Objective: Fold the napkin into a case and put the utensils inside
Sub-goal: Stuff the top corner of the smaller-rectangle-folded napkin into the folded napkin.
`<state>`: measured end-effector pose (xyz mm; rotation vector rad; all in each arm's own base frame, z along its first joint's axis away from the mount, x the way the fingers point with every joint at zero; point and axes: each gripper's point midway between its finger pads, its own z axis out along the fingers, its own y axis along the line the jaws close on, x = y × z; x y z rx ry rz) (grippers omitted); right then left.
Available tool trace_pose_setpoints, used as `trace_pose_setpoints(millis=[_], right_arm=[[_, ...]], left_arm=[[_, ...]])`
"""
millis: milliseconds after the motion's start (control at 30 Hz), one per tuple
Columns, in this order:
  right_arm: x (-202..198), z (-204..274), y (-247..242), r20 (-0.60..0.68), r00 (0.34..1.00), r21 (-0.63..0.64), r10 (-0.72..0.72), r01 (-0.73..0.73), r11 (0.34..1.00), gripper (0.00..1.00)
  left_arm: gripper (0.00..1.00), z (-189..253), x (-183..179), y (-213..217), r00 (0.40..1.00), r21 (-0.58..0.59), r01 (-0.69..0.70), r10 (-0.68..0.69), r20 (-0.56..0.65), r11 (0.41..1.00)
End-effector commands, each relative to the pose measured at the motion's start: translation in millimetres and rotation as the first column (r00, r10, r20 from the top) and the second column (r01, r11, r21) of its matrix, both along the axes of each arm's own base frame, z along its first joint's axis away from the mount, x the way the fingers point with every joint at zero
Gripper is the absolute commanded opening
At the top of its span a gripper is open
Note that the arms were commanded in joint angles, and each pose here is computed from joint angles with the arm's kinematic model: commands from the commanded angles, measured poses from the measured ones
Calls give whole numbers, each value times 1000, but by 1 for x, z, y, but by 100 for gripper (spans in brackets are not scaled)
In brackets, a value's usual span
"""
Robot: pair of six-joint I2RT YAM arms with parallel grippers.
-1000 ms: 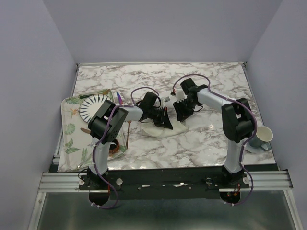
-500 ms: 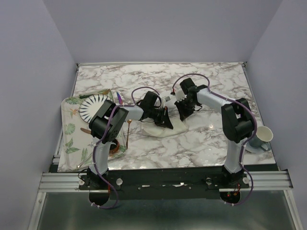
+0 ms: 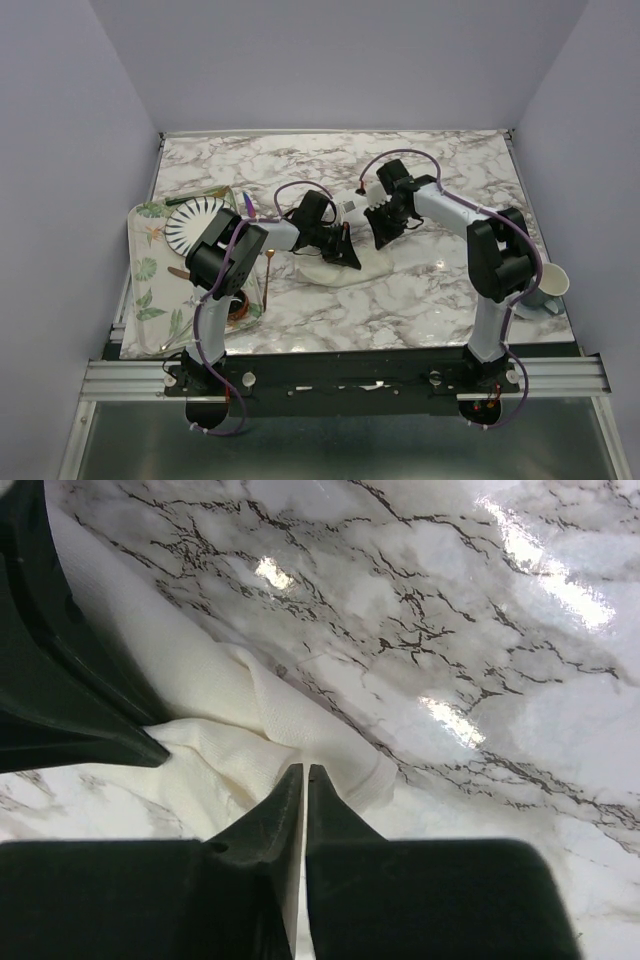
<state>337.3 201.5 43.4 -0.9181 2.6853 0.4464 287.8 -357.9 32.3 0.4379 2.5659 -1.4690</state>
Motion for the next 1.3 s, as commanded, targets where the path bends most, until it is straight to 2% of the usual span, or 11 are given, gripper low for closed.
trace_pose_setpoints(millis=[0,100,300,500,867,967,1067,1100,1167,1267], right_arm=[[0,-6,6,-16,999,4,37,-36,999,18],[-1,-15,6,-22,999,-1,49,-49,999,21],[-14,-13,13,-35,996,20,86,-85,996,35],[-21,-3,17,-37,995,41,95,-94,995,41],[-9,-34,5,36,995,-108,98,-93,990,39],[-9,-35,3,61,993,-135,104,-95,986,35],[-7,-33,1,81,991,-148,106,-94,985,21],[-6,-31,1,86,991,-148,106,-92,985,9],[-5,-21,2,98,989,-141,108,-94,985,1],[0,-5,4,122,987,-131,107,-91,987,1]], left_arm=[[0,-49,-4,22,998,148,-41,47,-35,988],[0,-50,-4,22,998,149,-41,47,-37,988],[0,-50,-5,22,998,148,-41,47,-38,988],[0,-51,-5,22,998,149,-40,47,-43,988],[0,-53,-6,23,998,152,-42,49,-43,988],[0,-52,-5,23,998,151,-43,50,-43,988],[0,-53,-5,23,998,156,-44,52,-45,987],[0,-53,-4,23,998,156,-46,53,-45,987],[0,-53,-4,24,998,158,-46,53,-44,986],[0,-54,-3,25,997,160,-49,57,-46,986]])
